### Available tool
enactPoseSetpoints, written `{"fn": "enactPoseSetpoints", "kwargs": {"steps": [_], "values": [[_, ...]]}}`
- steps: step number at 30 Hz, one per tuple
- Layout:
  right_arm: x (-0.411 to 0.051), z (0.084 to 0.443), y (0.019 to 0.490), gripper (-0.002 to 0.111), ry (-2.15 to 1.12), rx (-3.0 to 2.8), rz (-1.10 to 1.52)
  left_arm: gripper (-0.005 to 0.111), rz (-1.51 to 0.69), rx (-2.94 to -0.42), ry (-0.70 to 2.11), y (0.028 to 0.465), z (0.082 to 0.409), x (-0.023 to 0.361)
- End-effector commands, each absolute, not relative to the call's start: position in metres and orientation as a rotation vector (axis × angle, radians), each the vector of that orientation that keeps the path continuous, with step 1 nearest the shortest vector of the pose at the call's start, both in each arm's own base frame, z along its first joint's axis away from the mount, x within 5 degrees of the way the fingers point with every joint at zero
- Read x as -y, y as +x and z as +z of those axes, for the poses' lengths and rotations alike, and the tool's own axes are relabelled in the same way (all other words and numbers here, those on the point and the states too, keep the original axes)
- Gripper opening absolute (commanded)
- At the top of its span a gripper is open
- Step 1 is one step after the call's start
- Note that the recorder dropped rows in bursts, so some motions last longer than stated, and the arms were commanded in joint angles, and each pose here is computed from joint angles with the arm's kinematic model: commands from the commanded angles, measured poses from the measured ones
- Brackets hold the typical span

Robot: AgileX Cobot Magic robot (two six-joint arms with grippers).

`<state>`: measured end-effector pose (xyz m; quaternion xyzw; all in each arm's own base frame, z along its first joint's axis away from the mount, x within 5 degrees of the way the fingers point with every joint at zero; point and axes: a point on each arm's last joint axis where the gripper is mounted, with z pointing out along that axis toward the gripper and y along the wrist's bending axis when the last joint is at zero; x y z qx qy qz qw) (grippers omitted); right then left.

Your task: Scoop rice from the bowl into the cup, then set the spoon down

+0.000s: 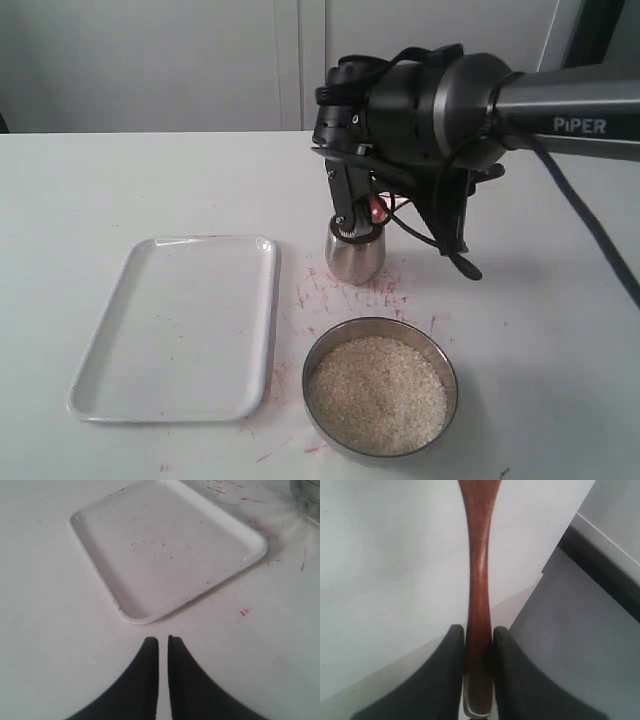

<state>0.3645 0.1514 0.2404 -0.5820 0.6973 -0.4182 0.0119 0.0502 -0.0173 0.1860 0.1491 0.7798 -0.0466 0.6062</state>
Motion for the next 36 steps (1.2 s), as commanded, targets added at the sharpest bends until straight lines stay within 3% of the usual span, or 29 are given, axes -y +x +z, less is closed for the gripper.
{"fn": "enactPoseSetpoints", "kwargs": {"steps": [1, 36], "values": [[-0.1503, 0.2485, 0.3637, 0.000, -1.812, -2.130, -1.351, 0.014, -0.116, -1.807, 0.352, 0.0499, 0.1842, 0.0178], [-0.1547, 0.2527, 0.3633, 0.000, -1.725, -2.107, -1.410, 0.014, -0.116, -1.807, 0.352, 0.0499, 0.1842, 0.0178]]}}
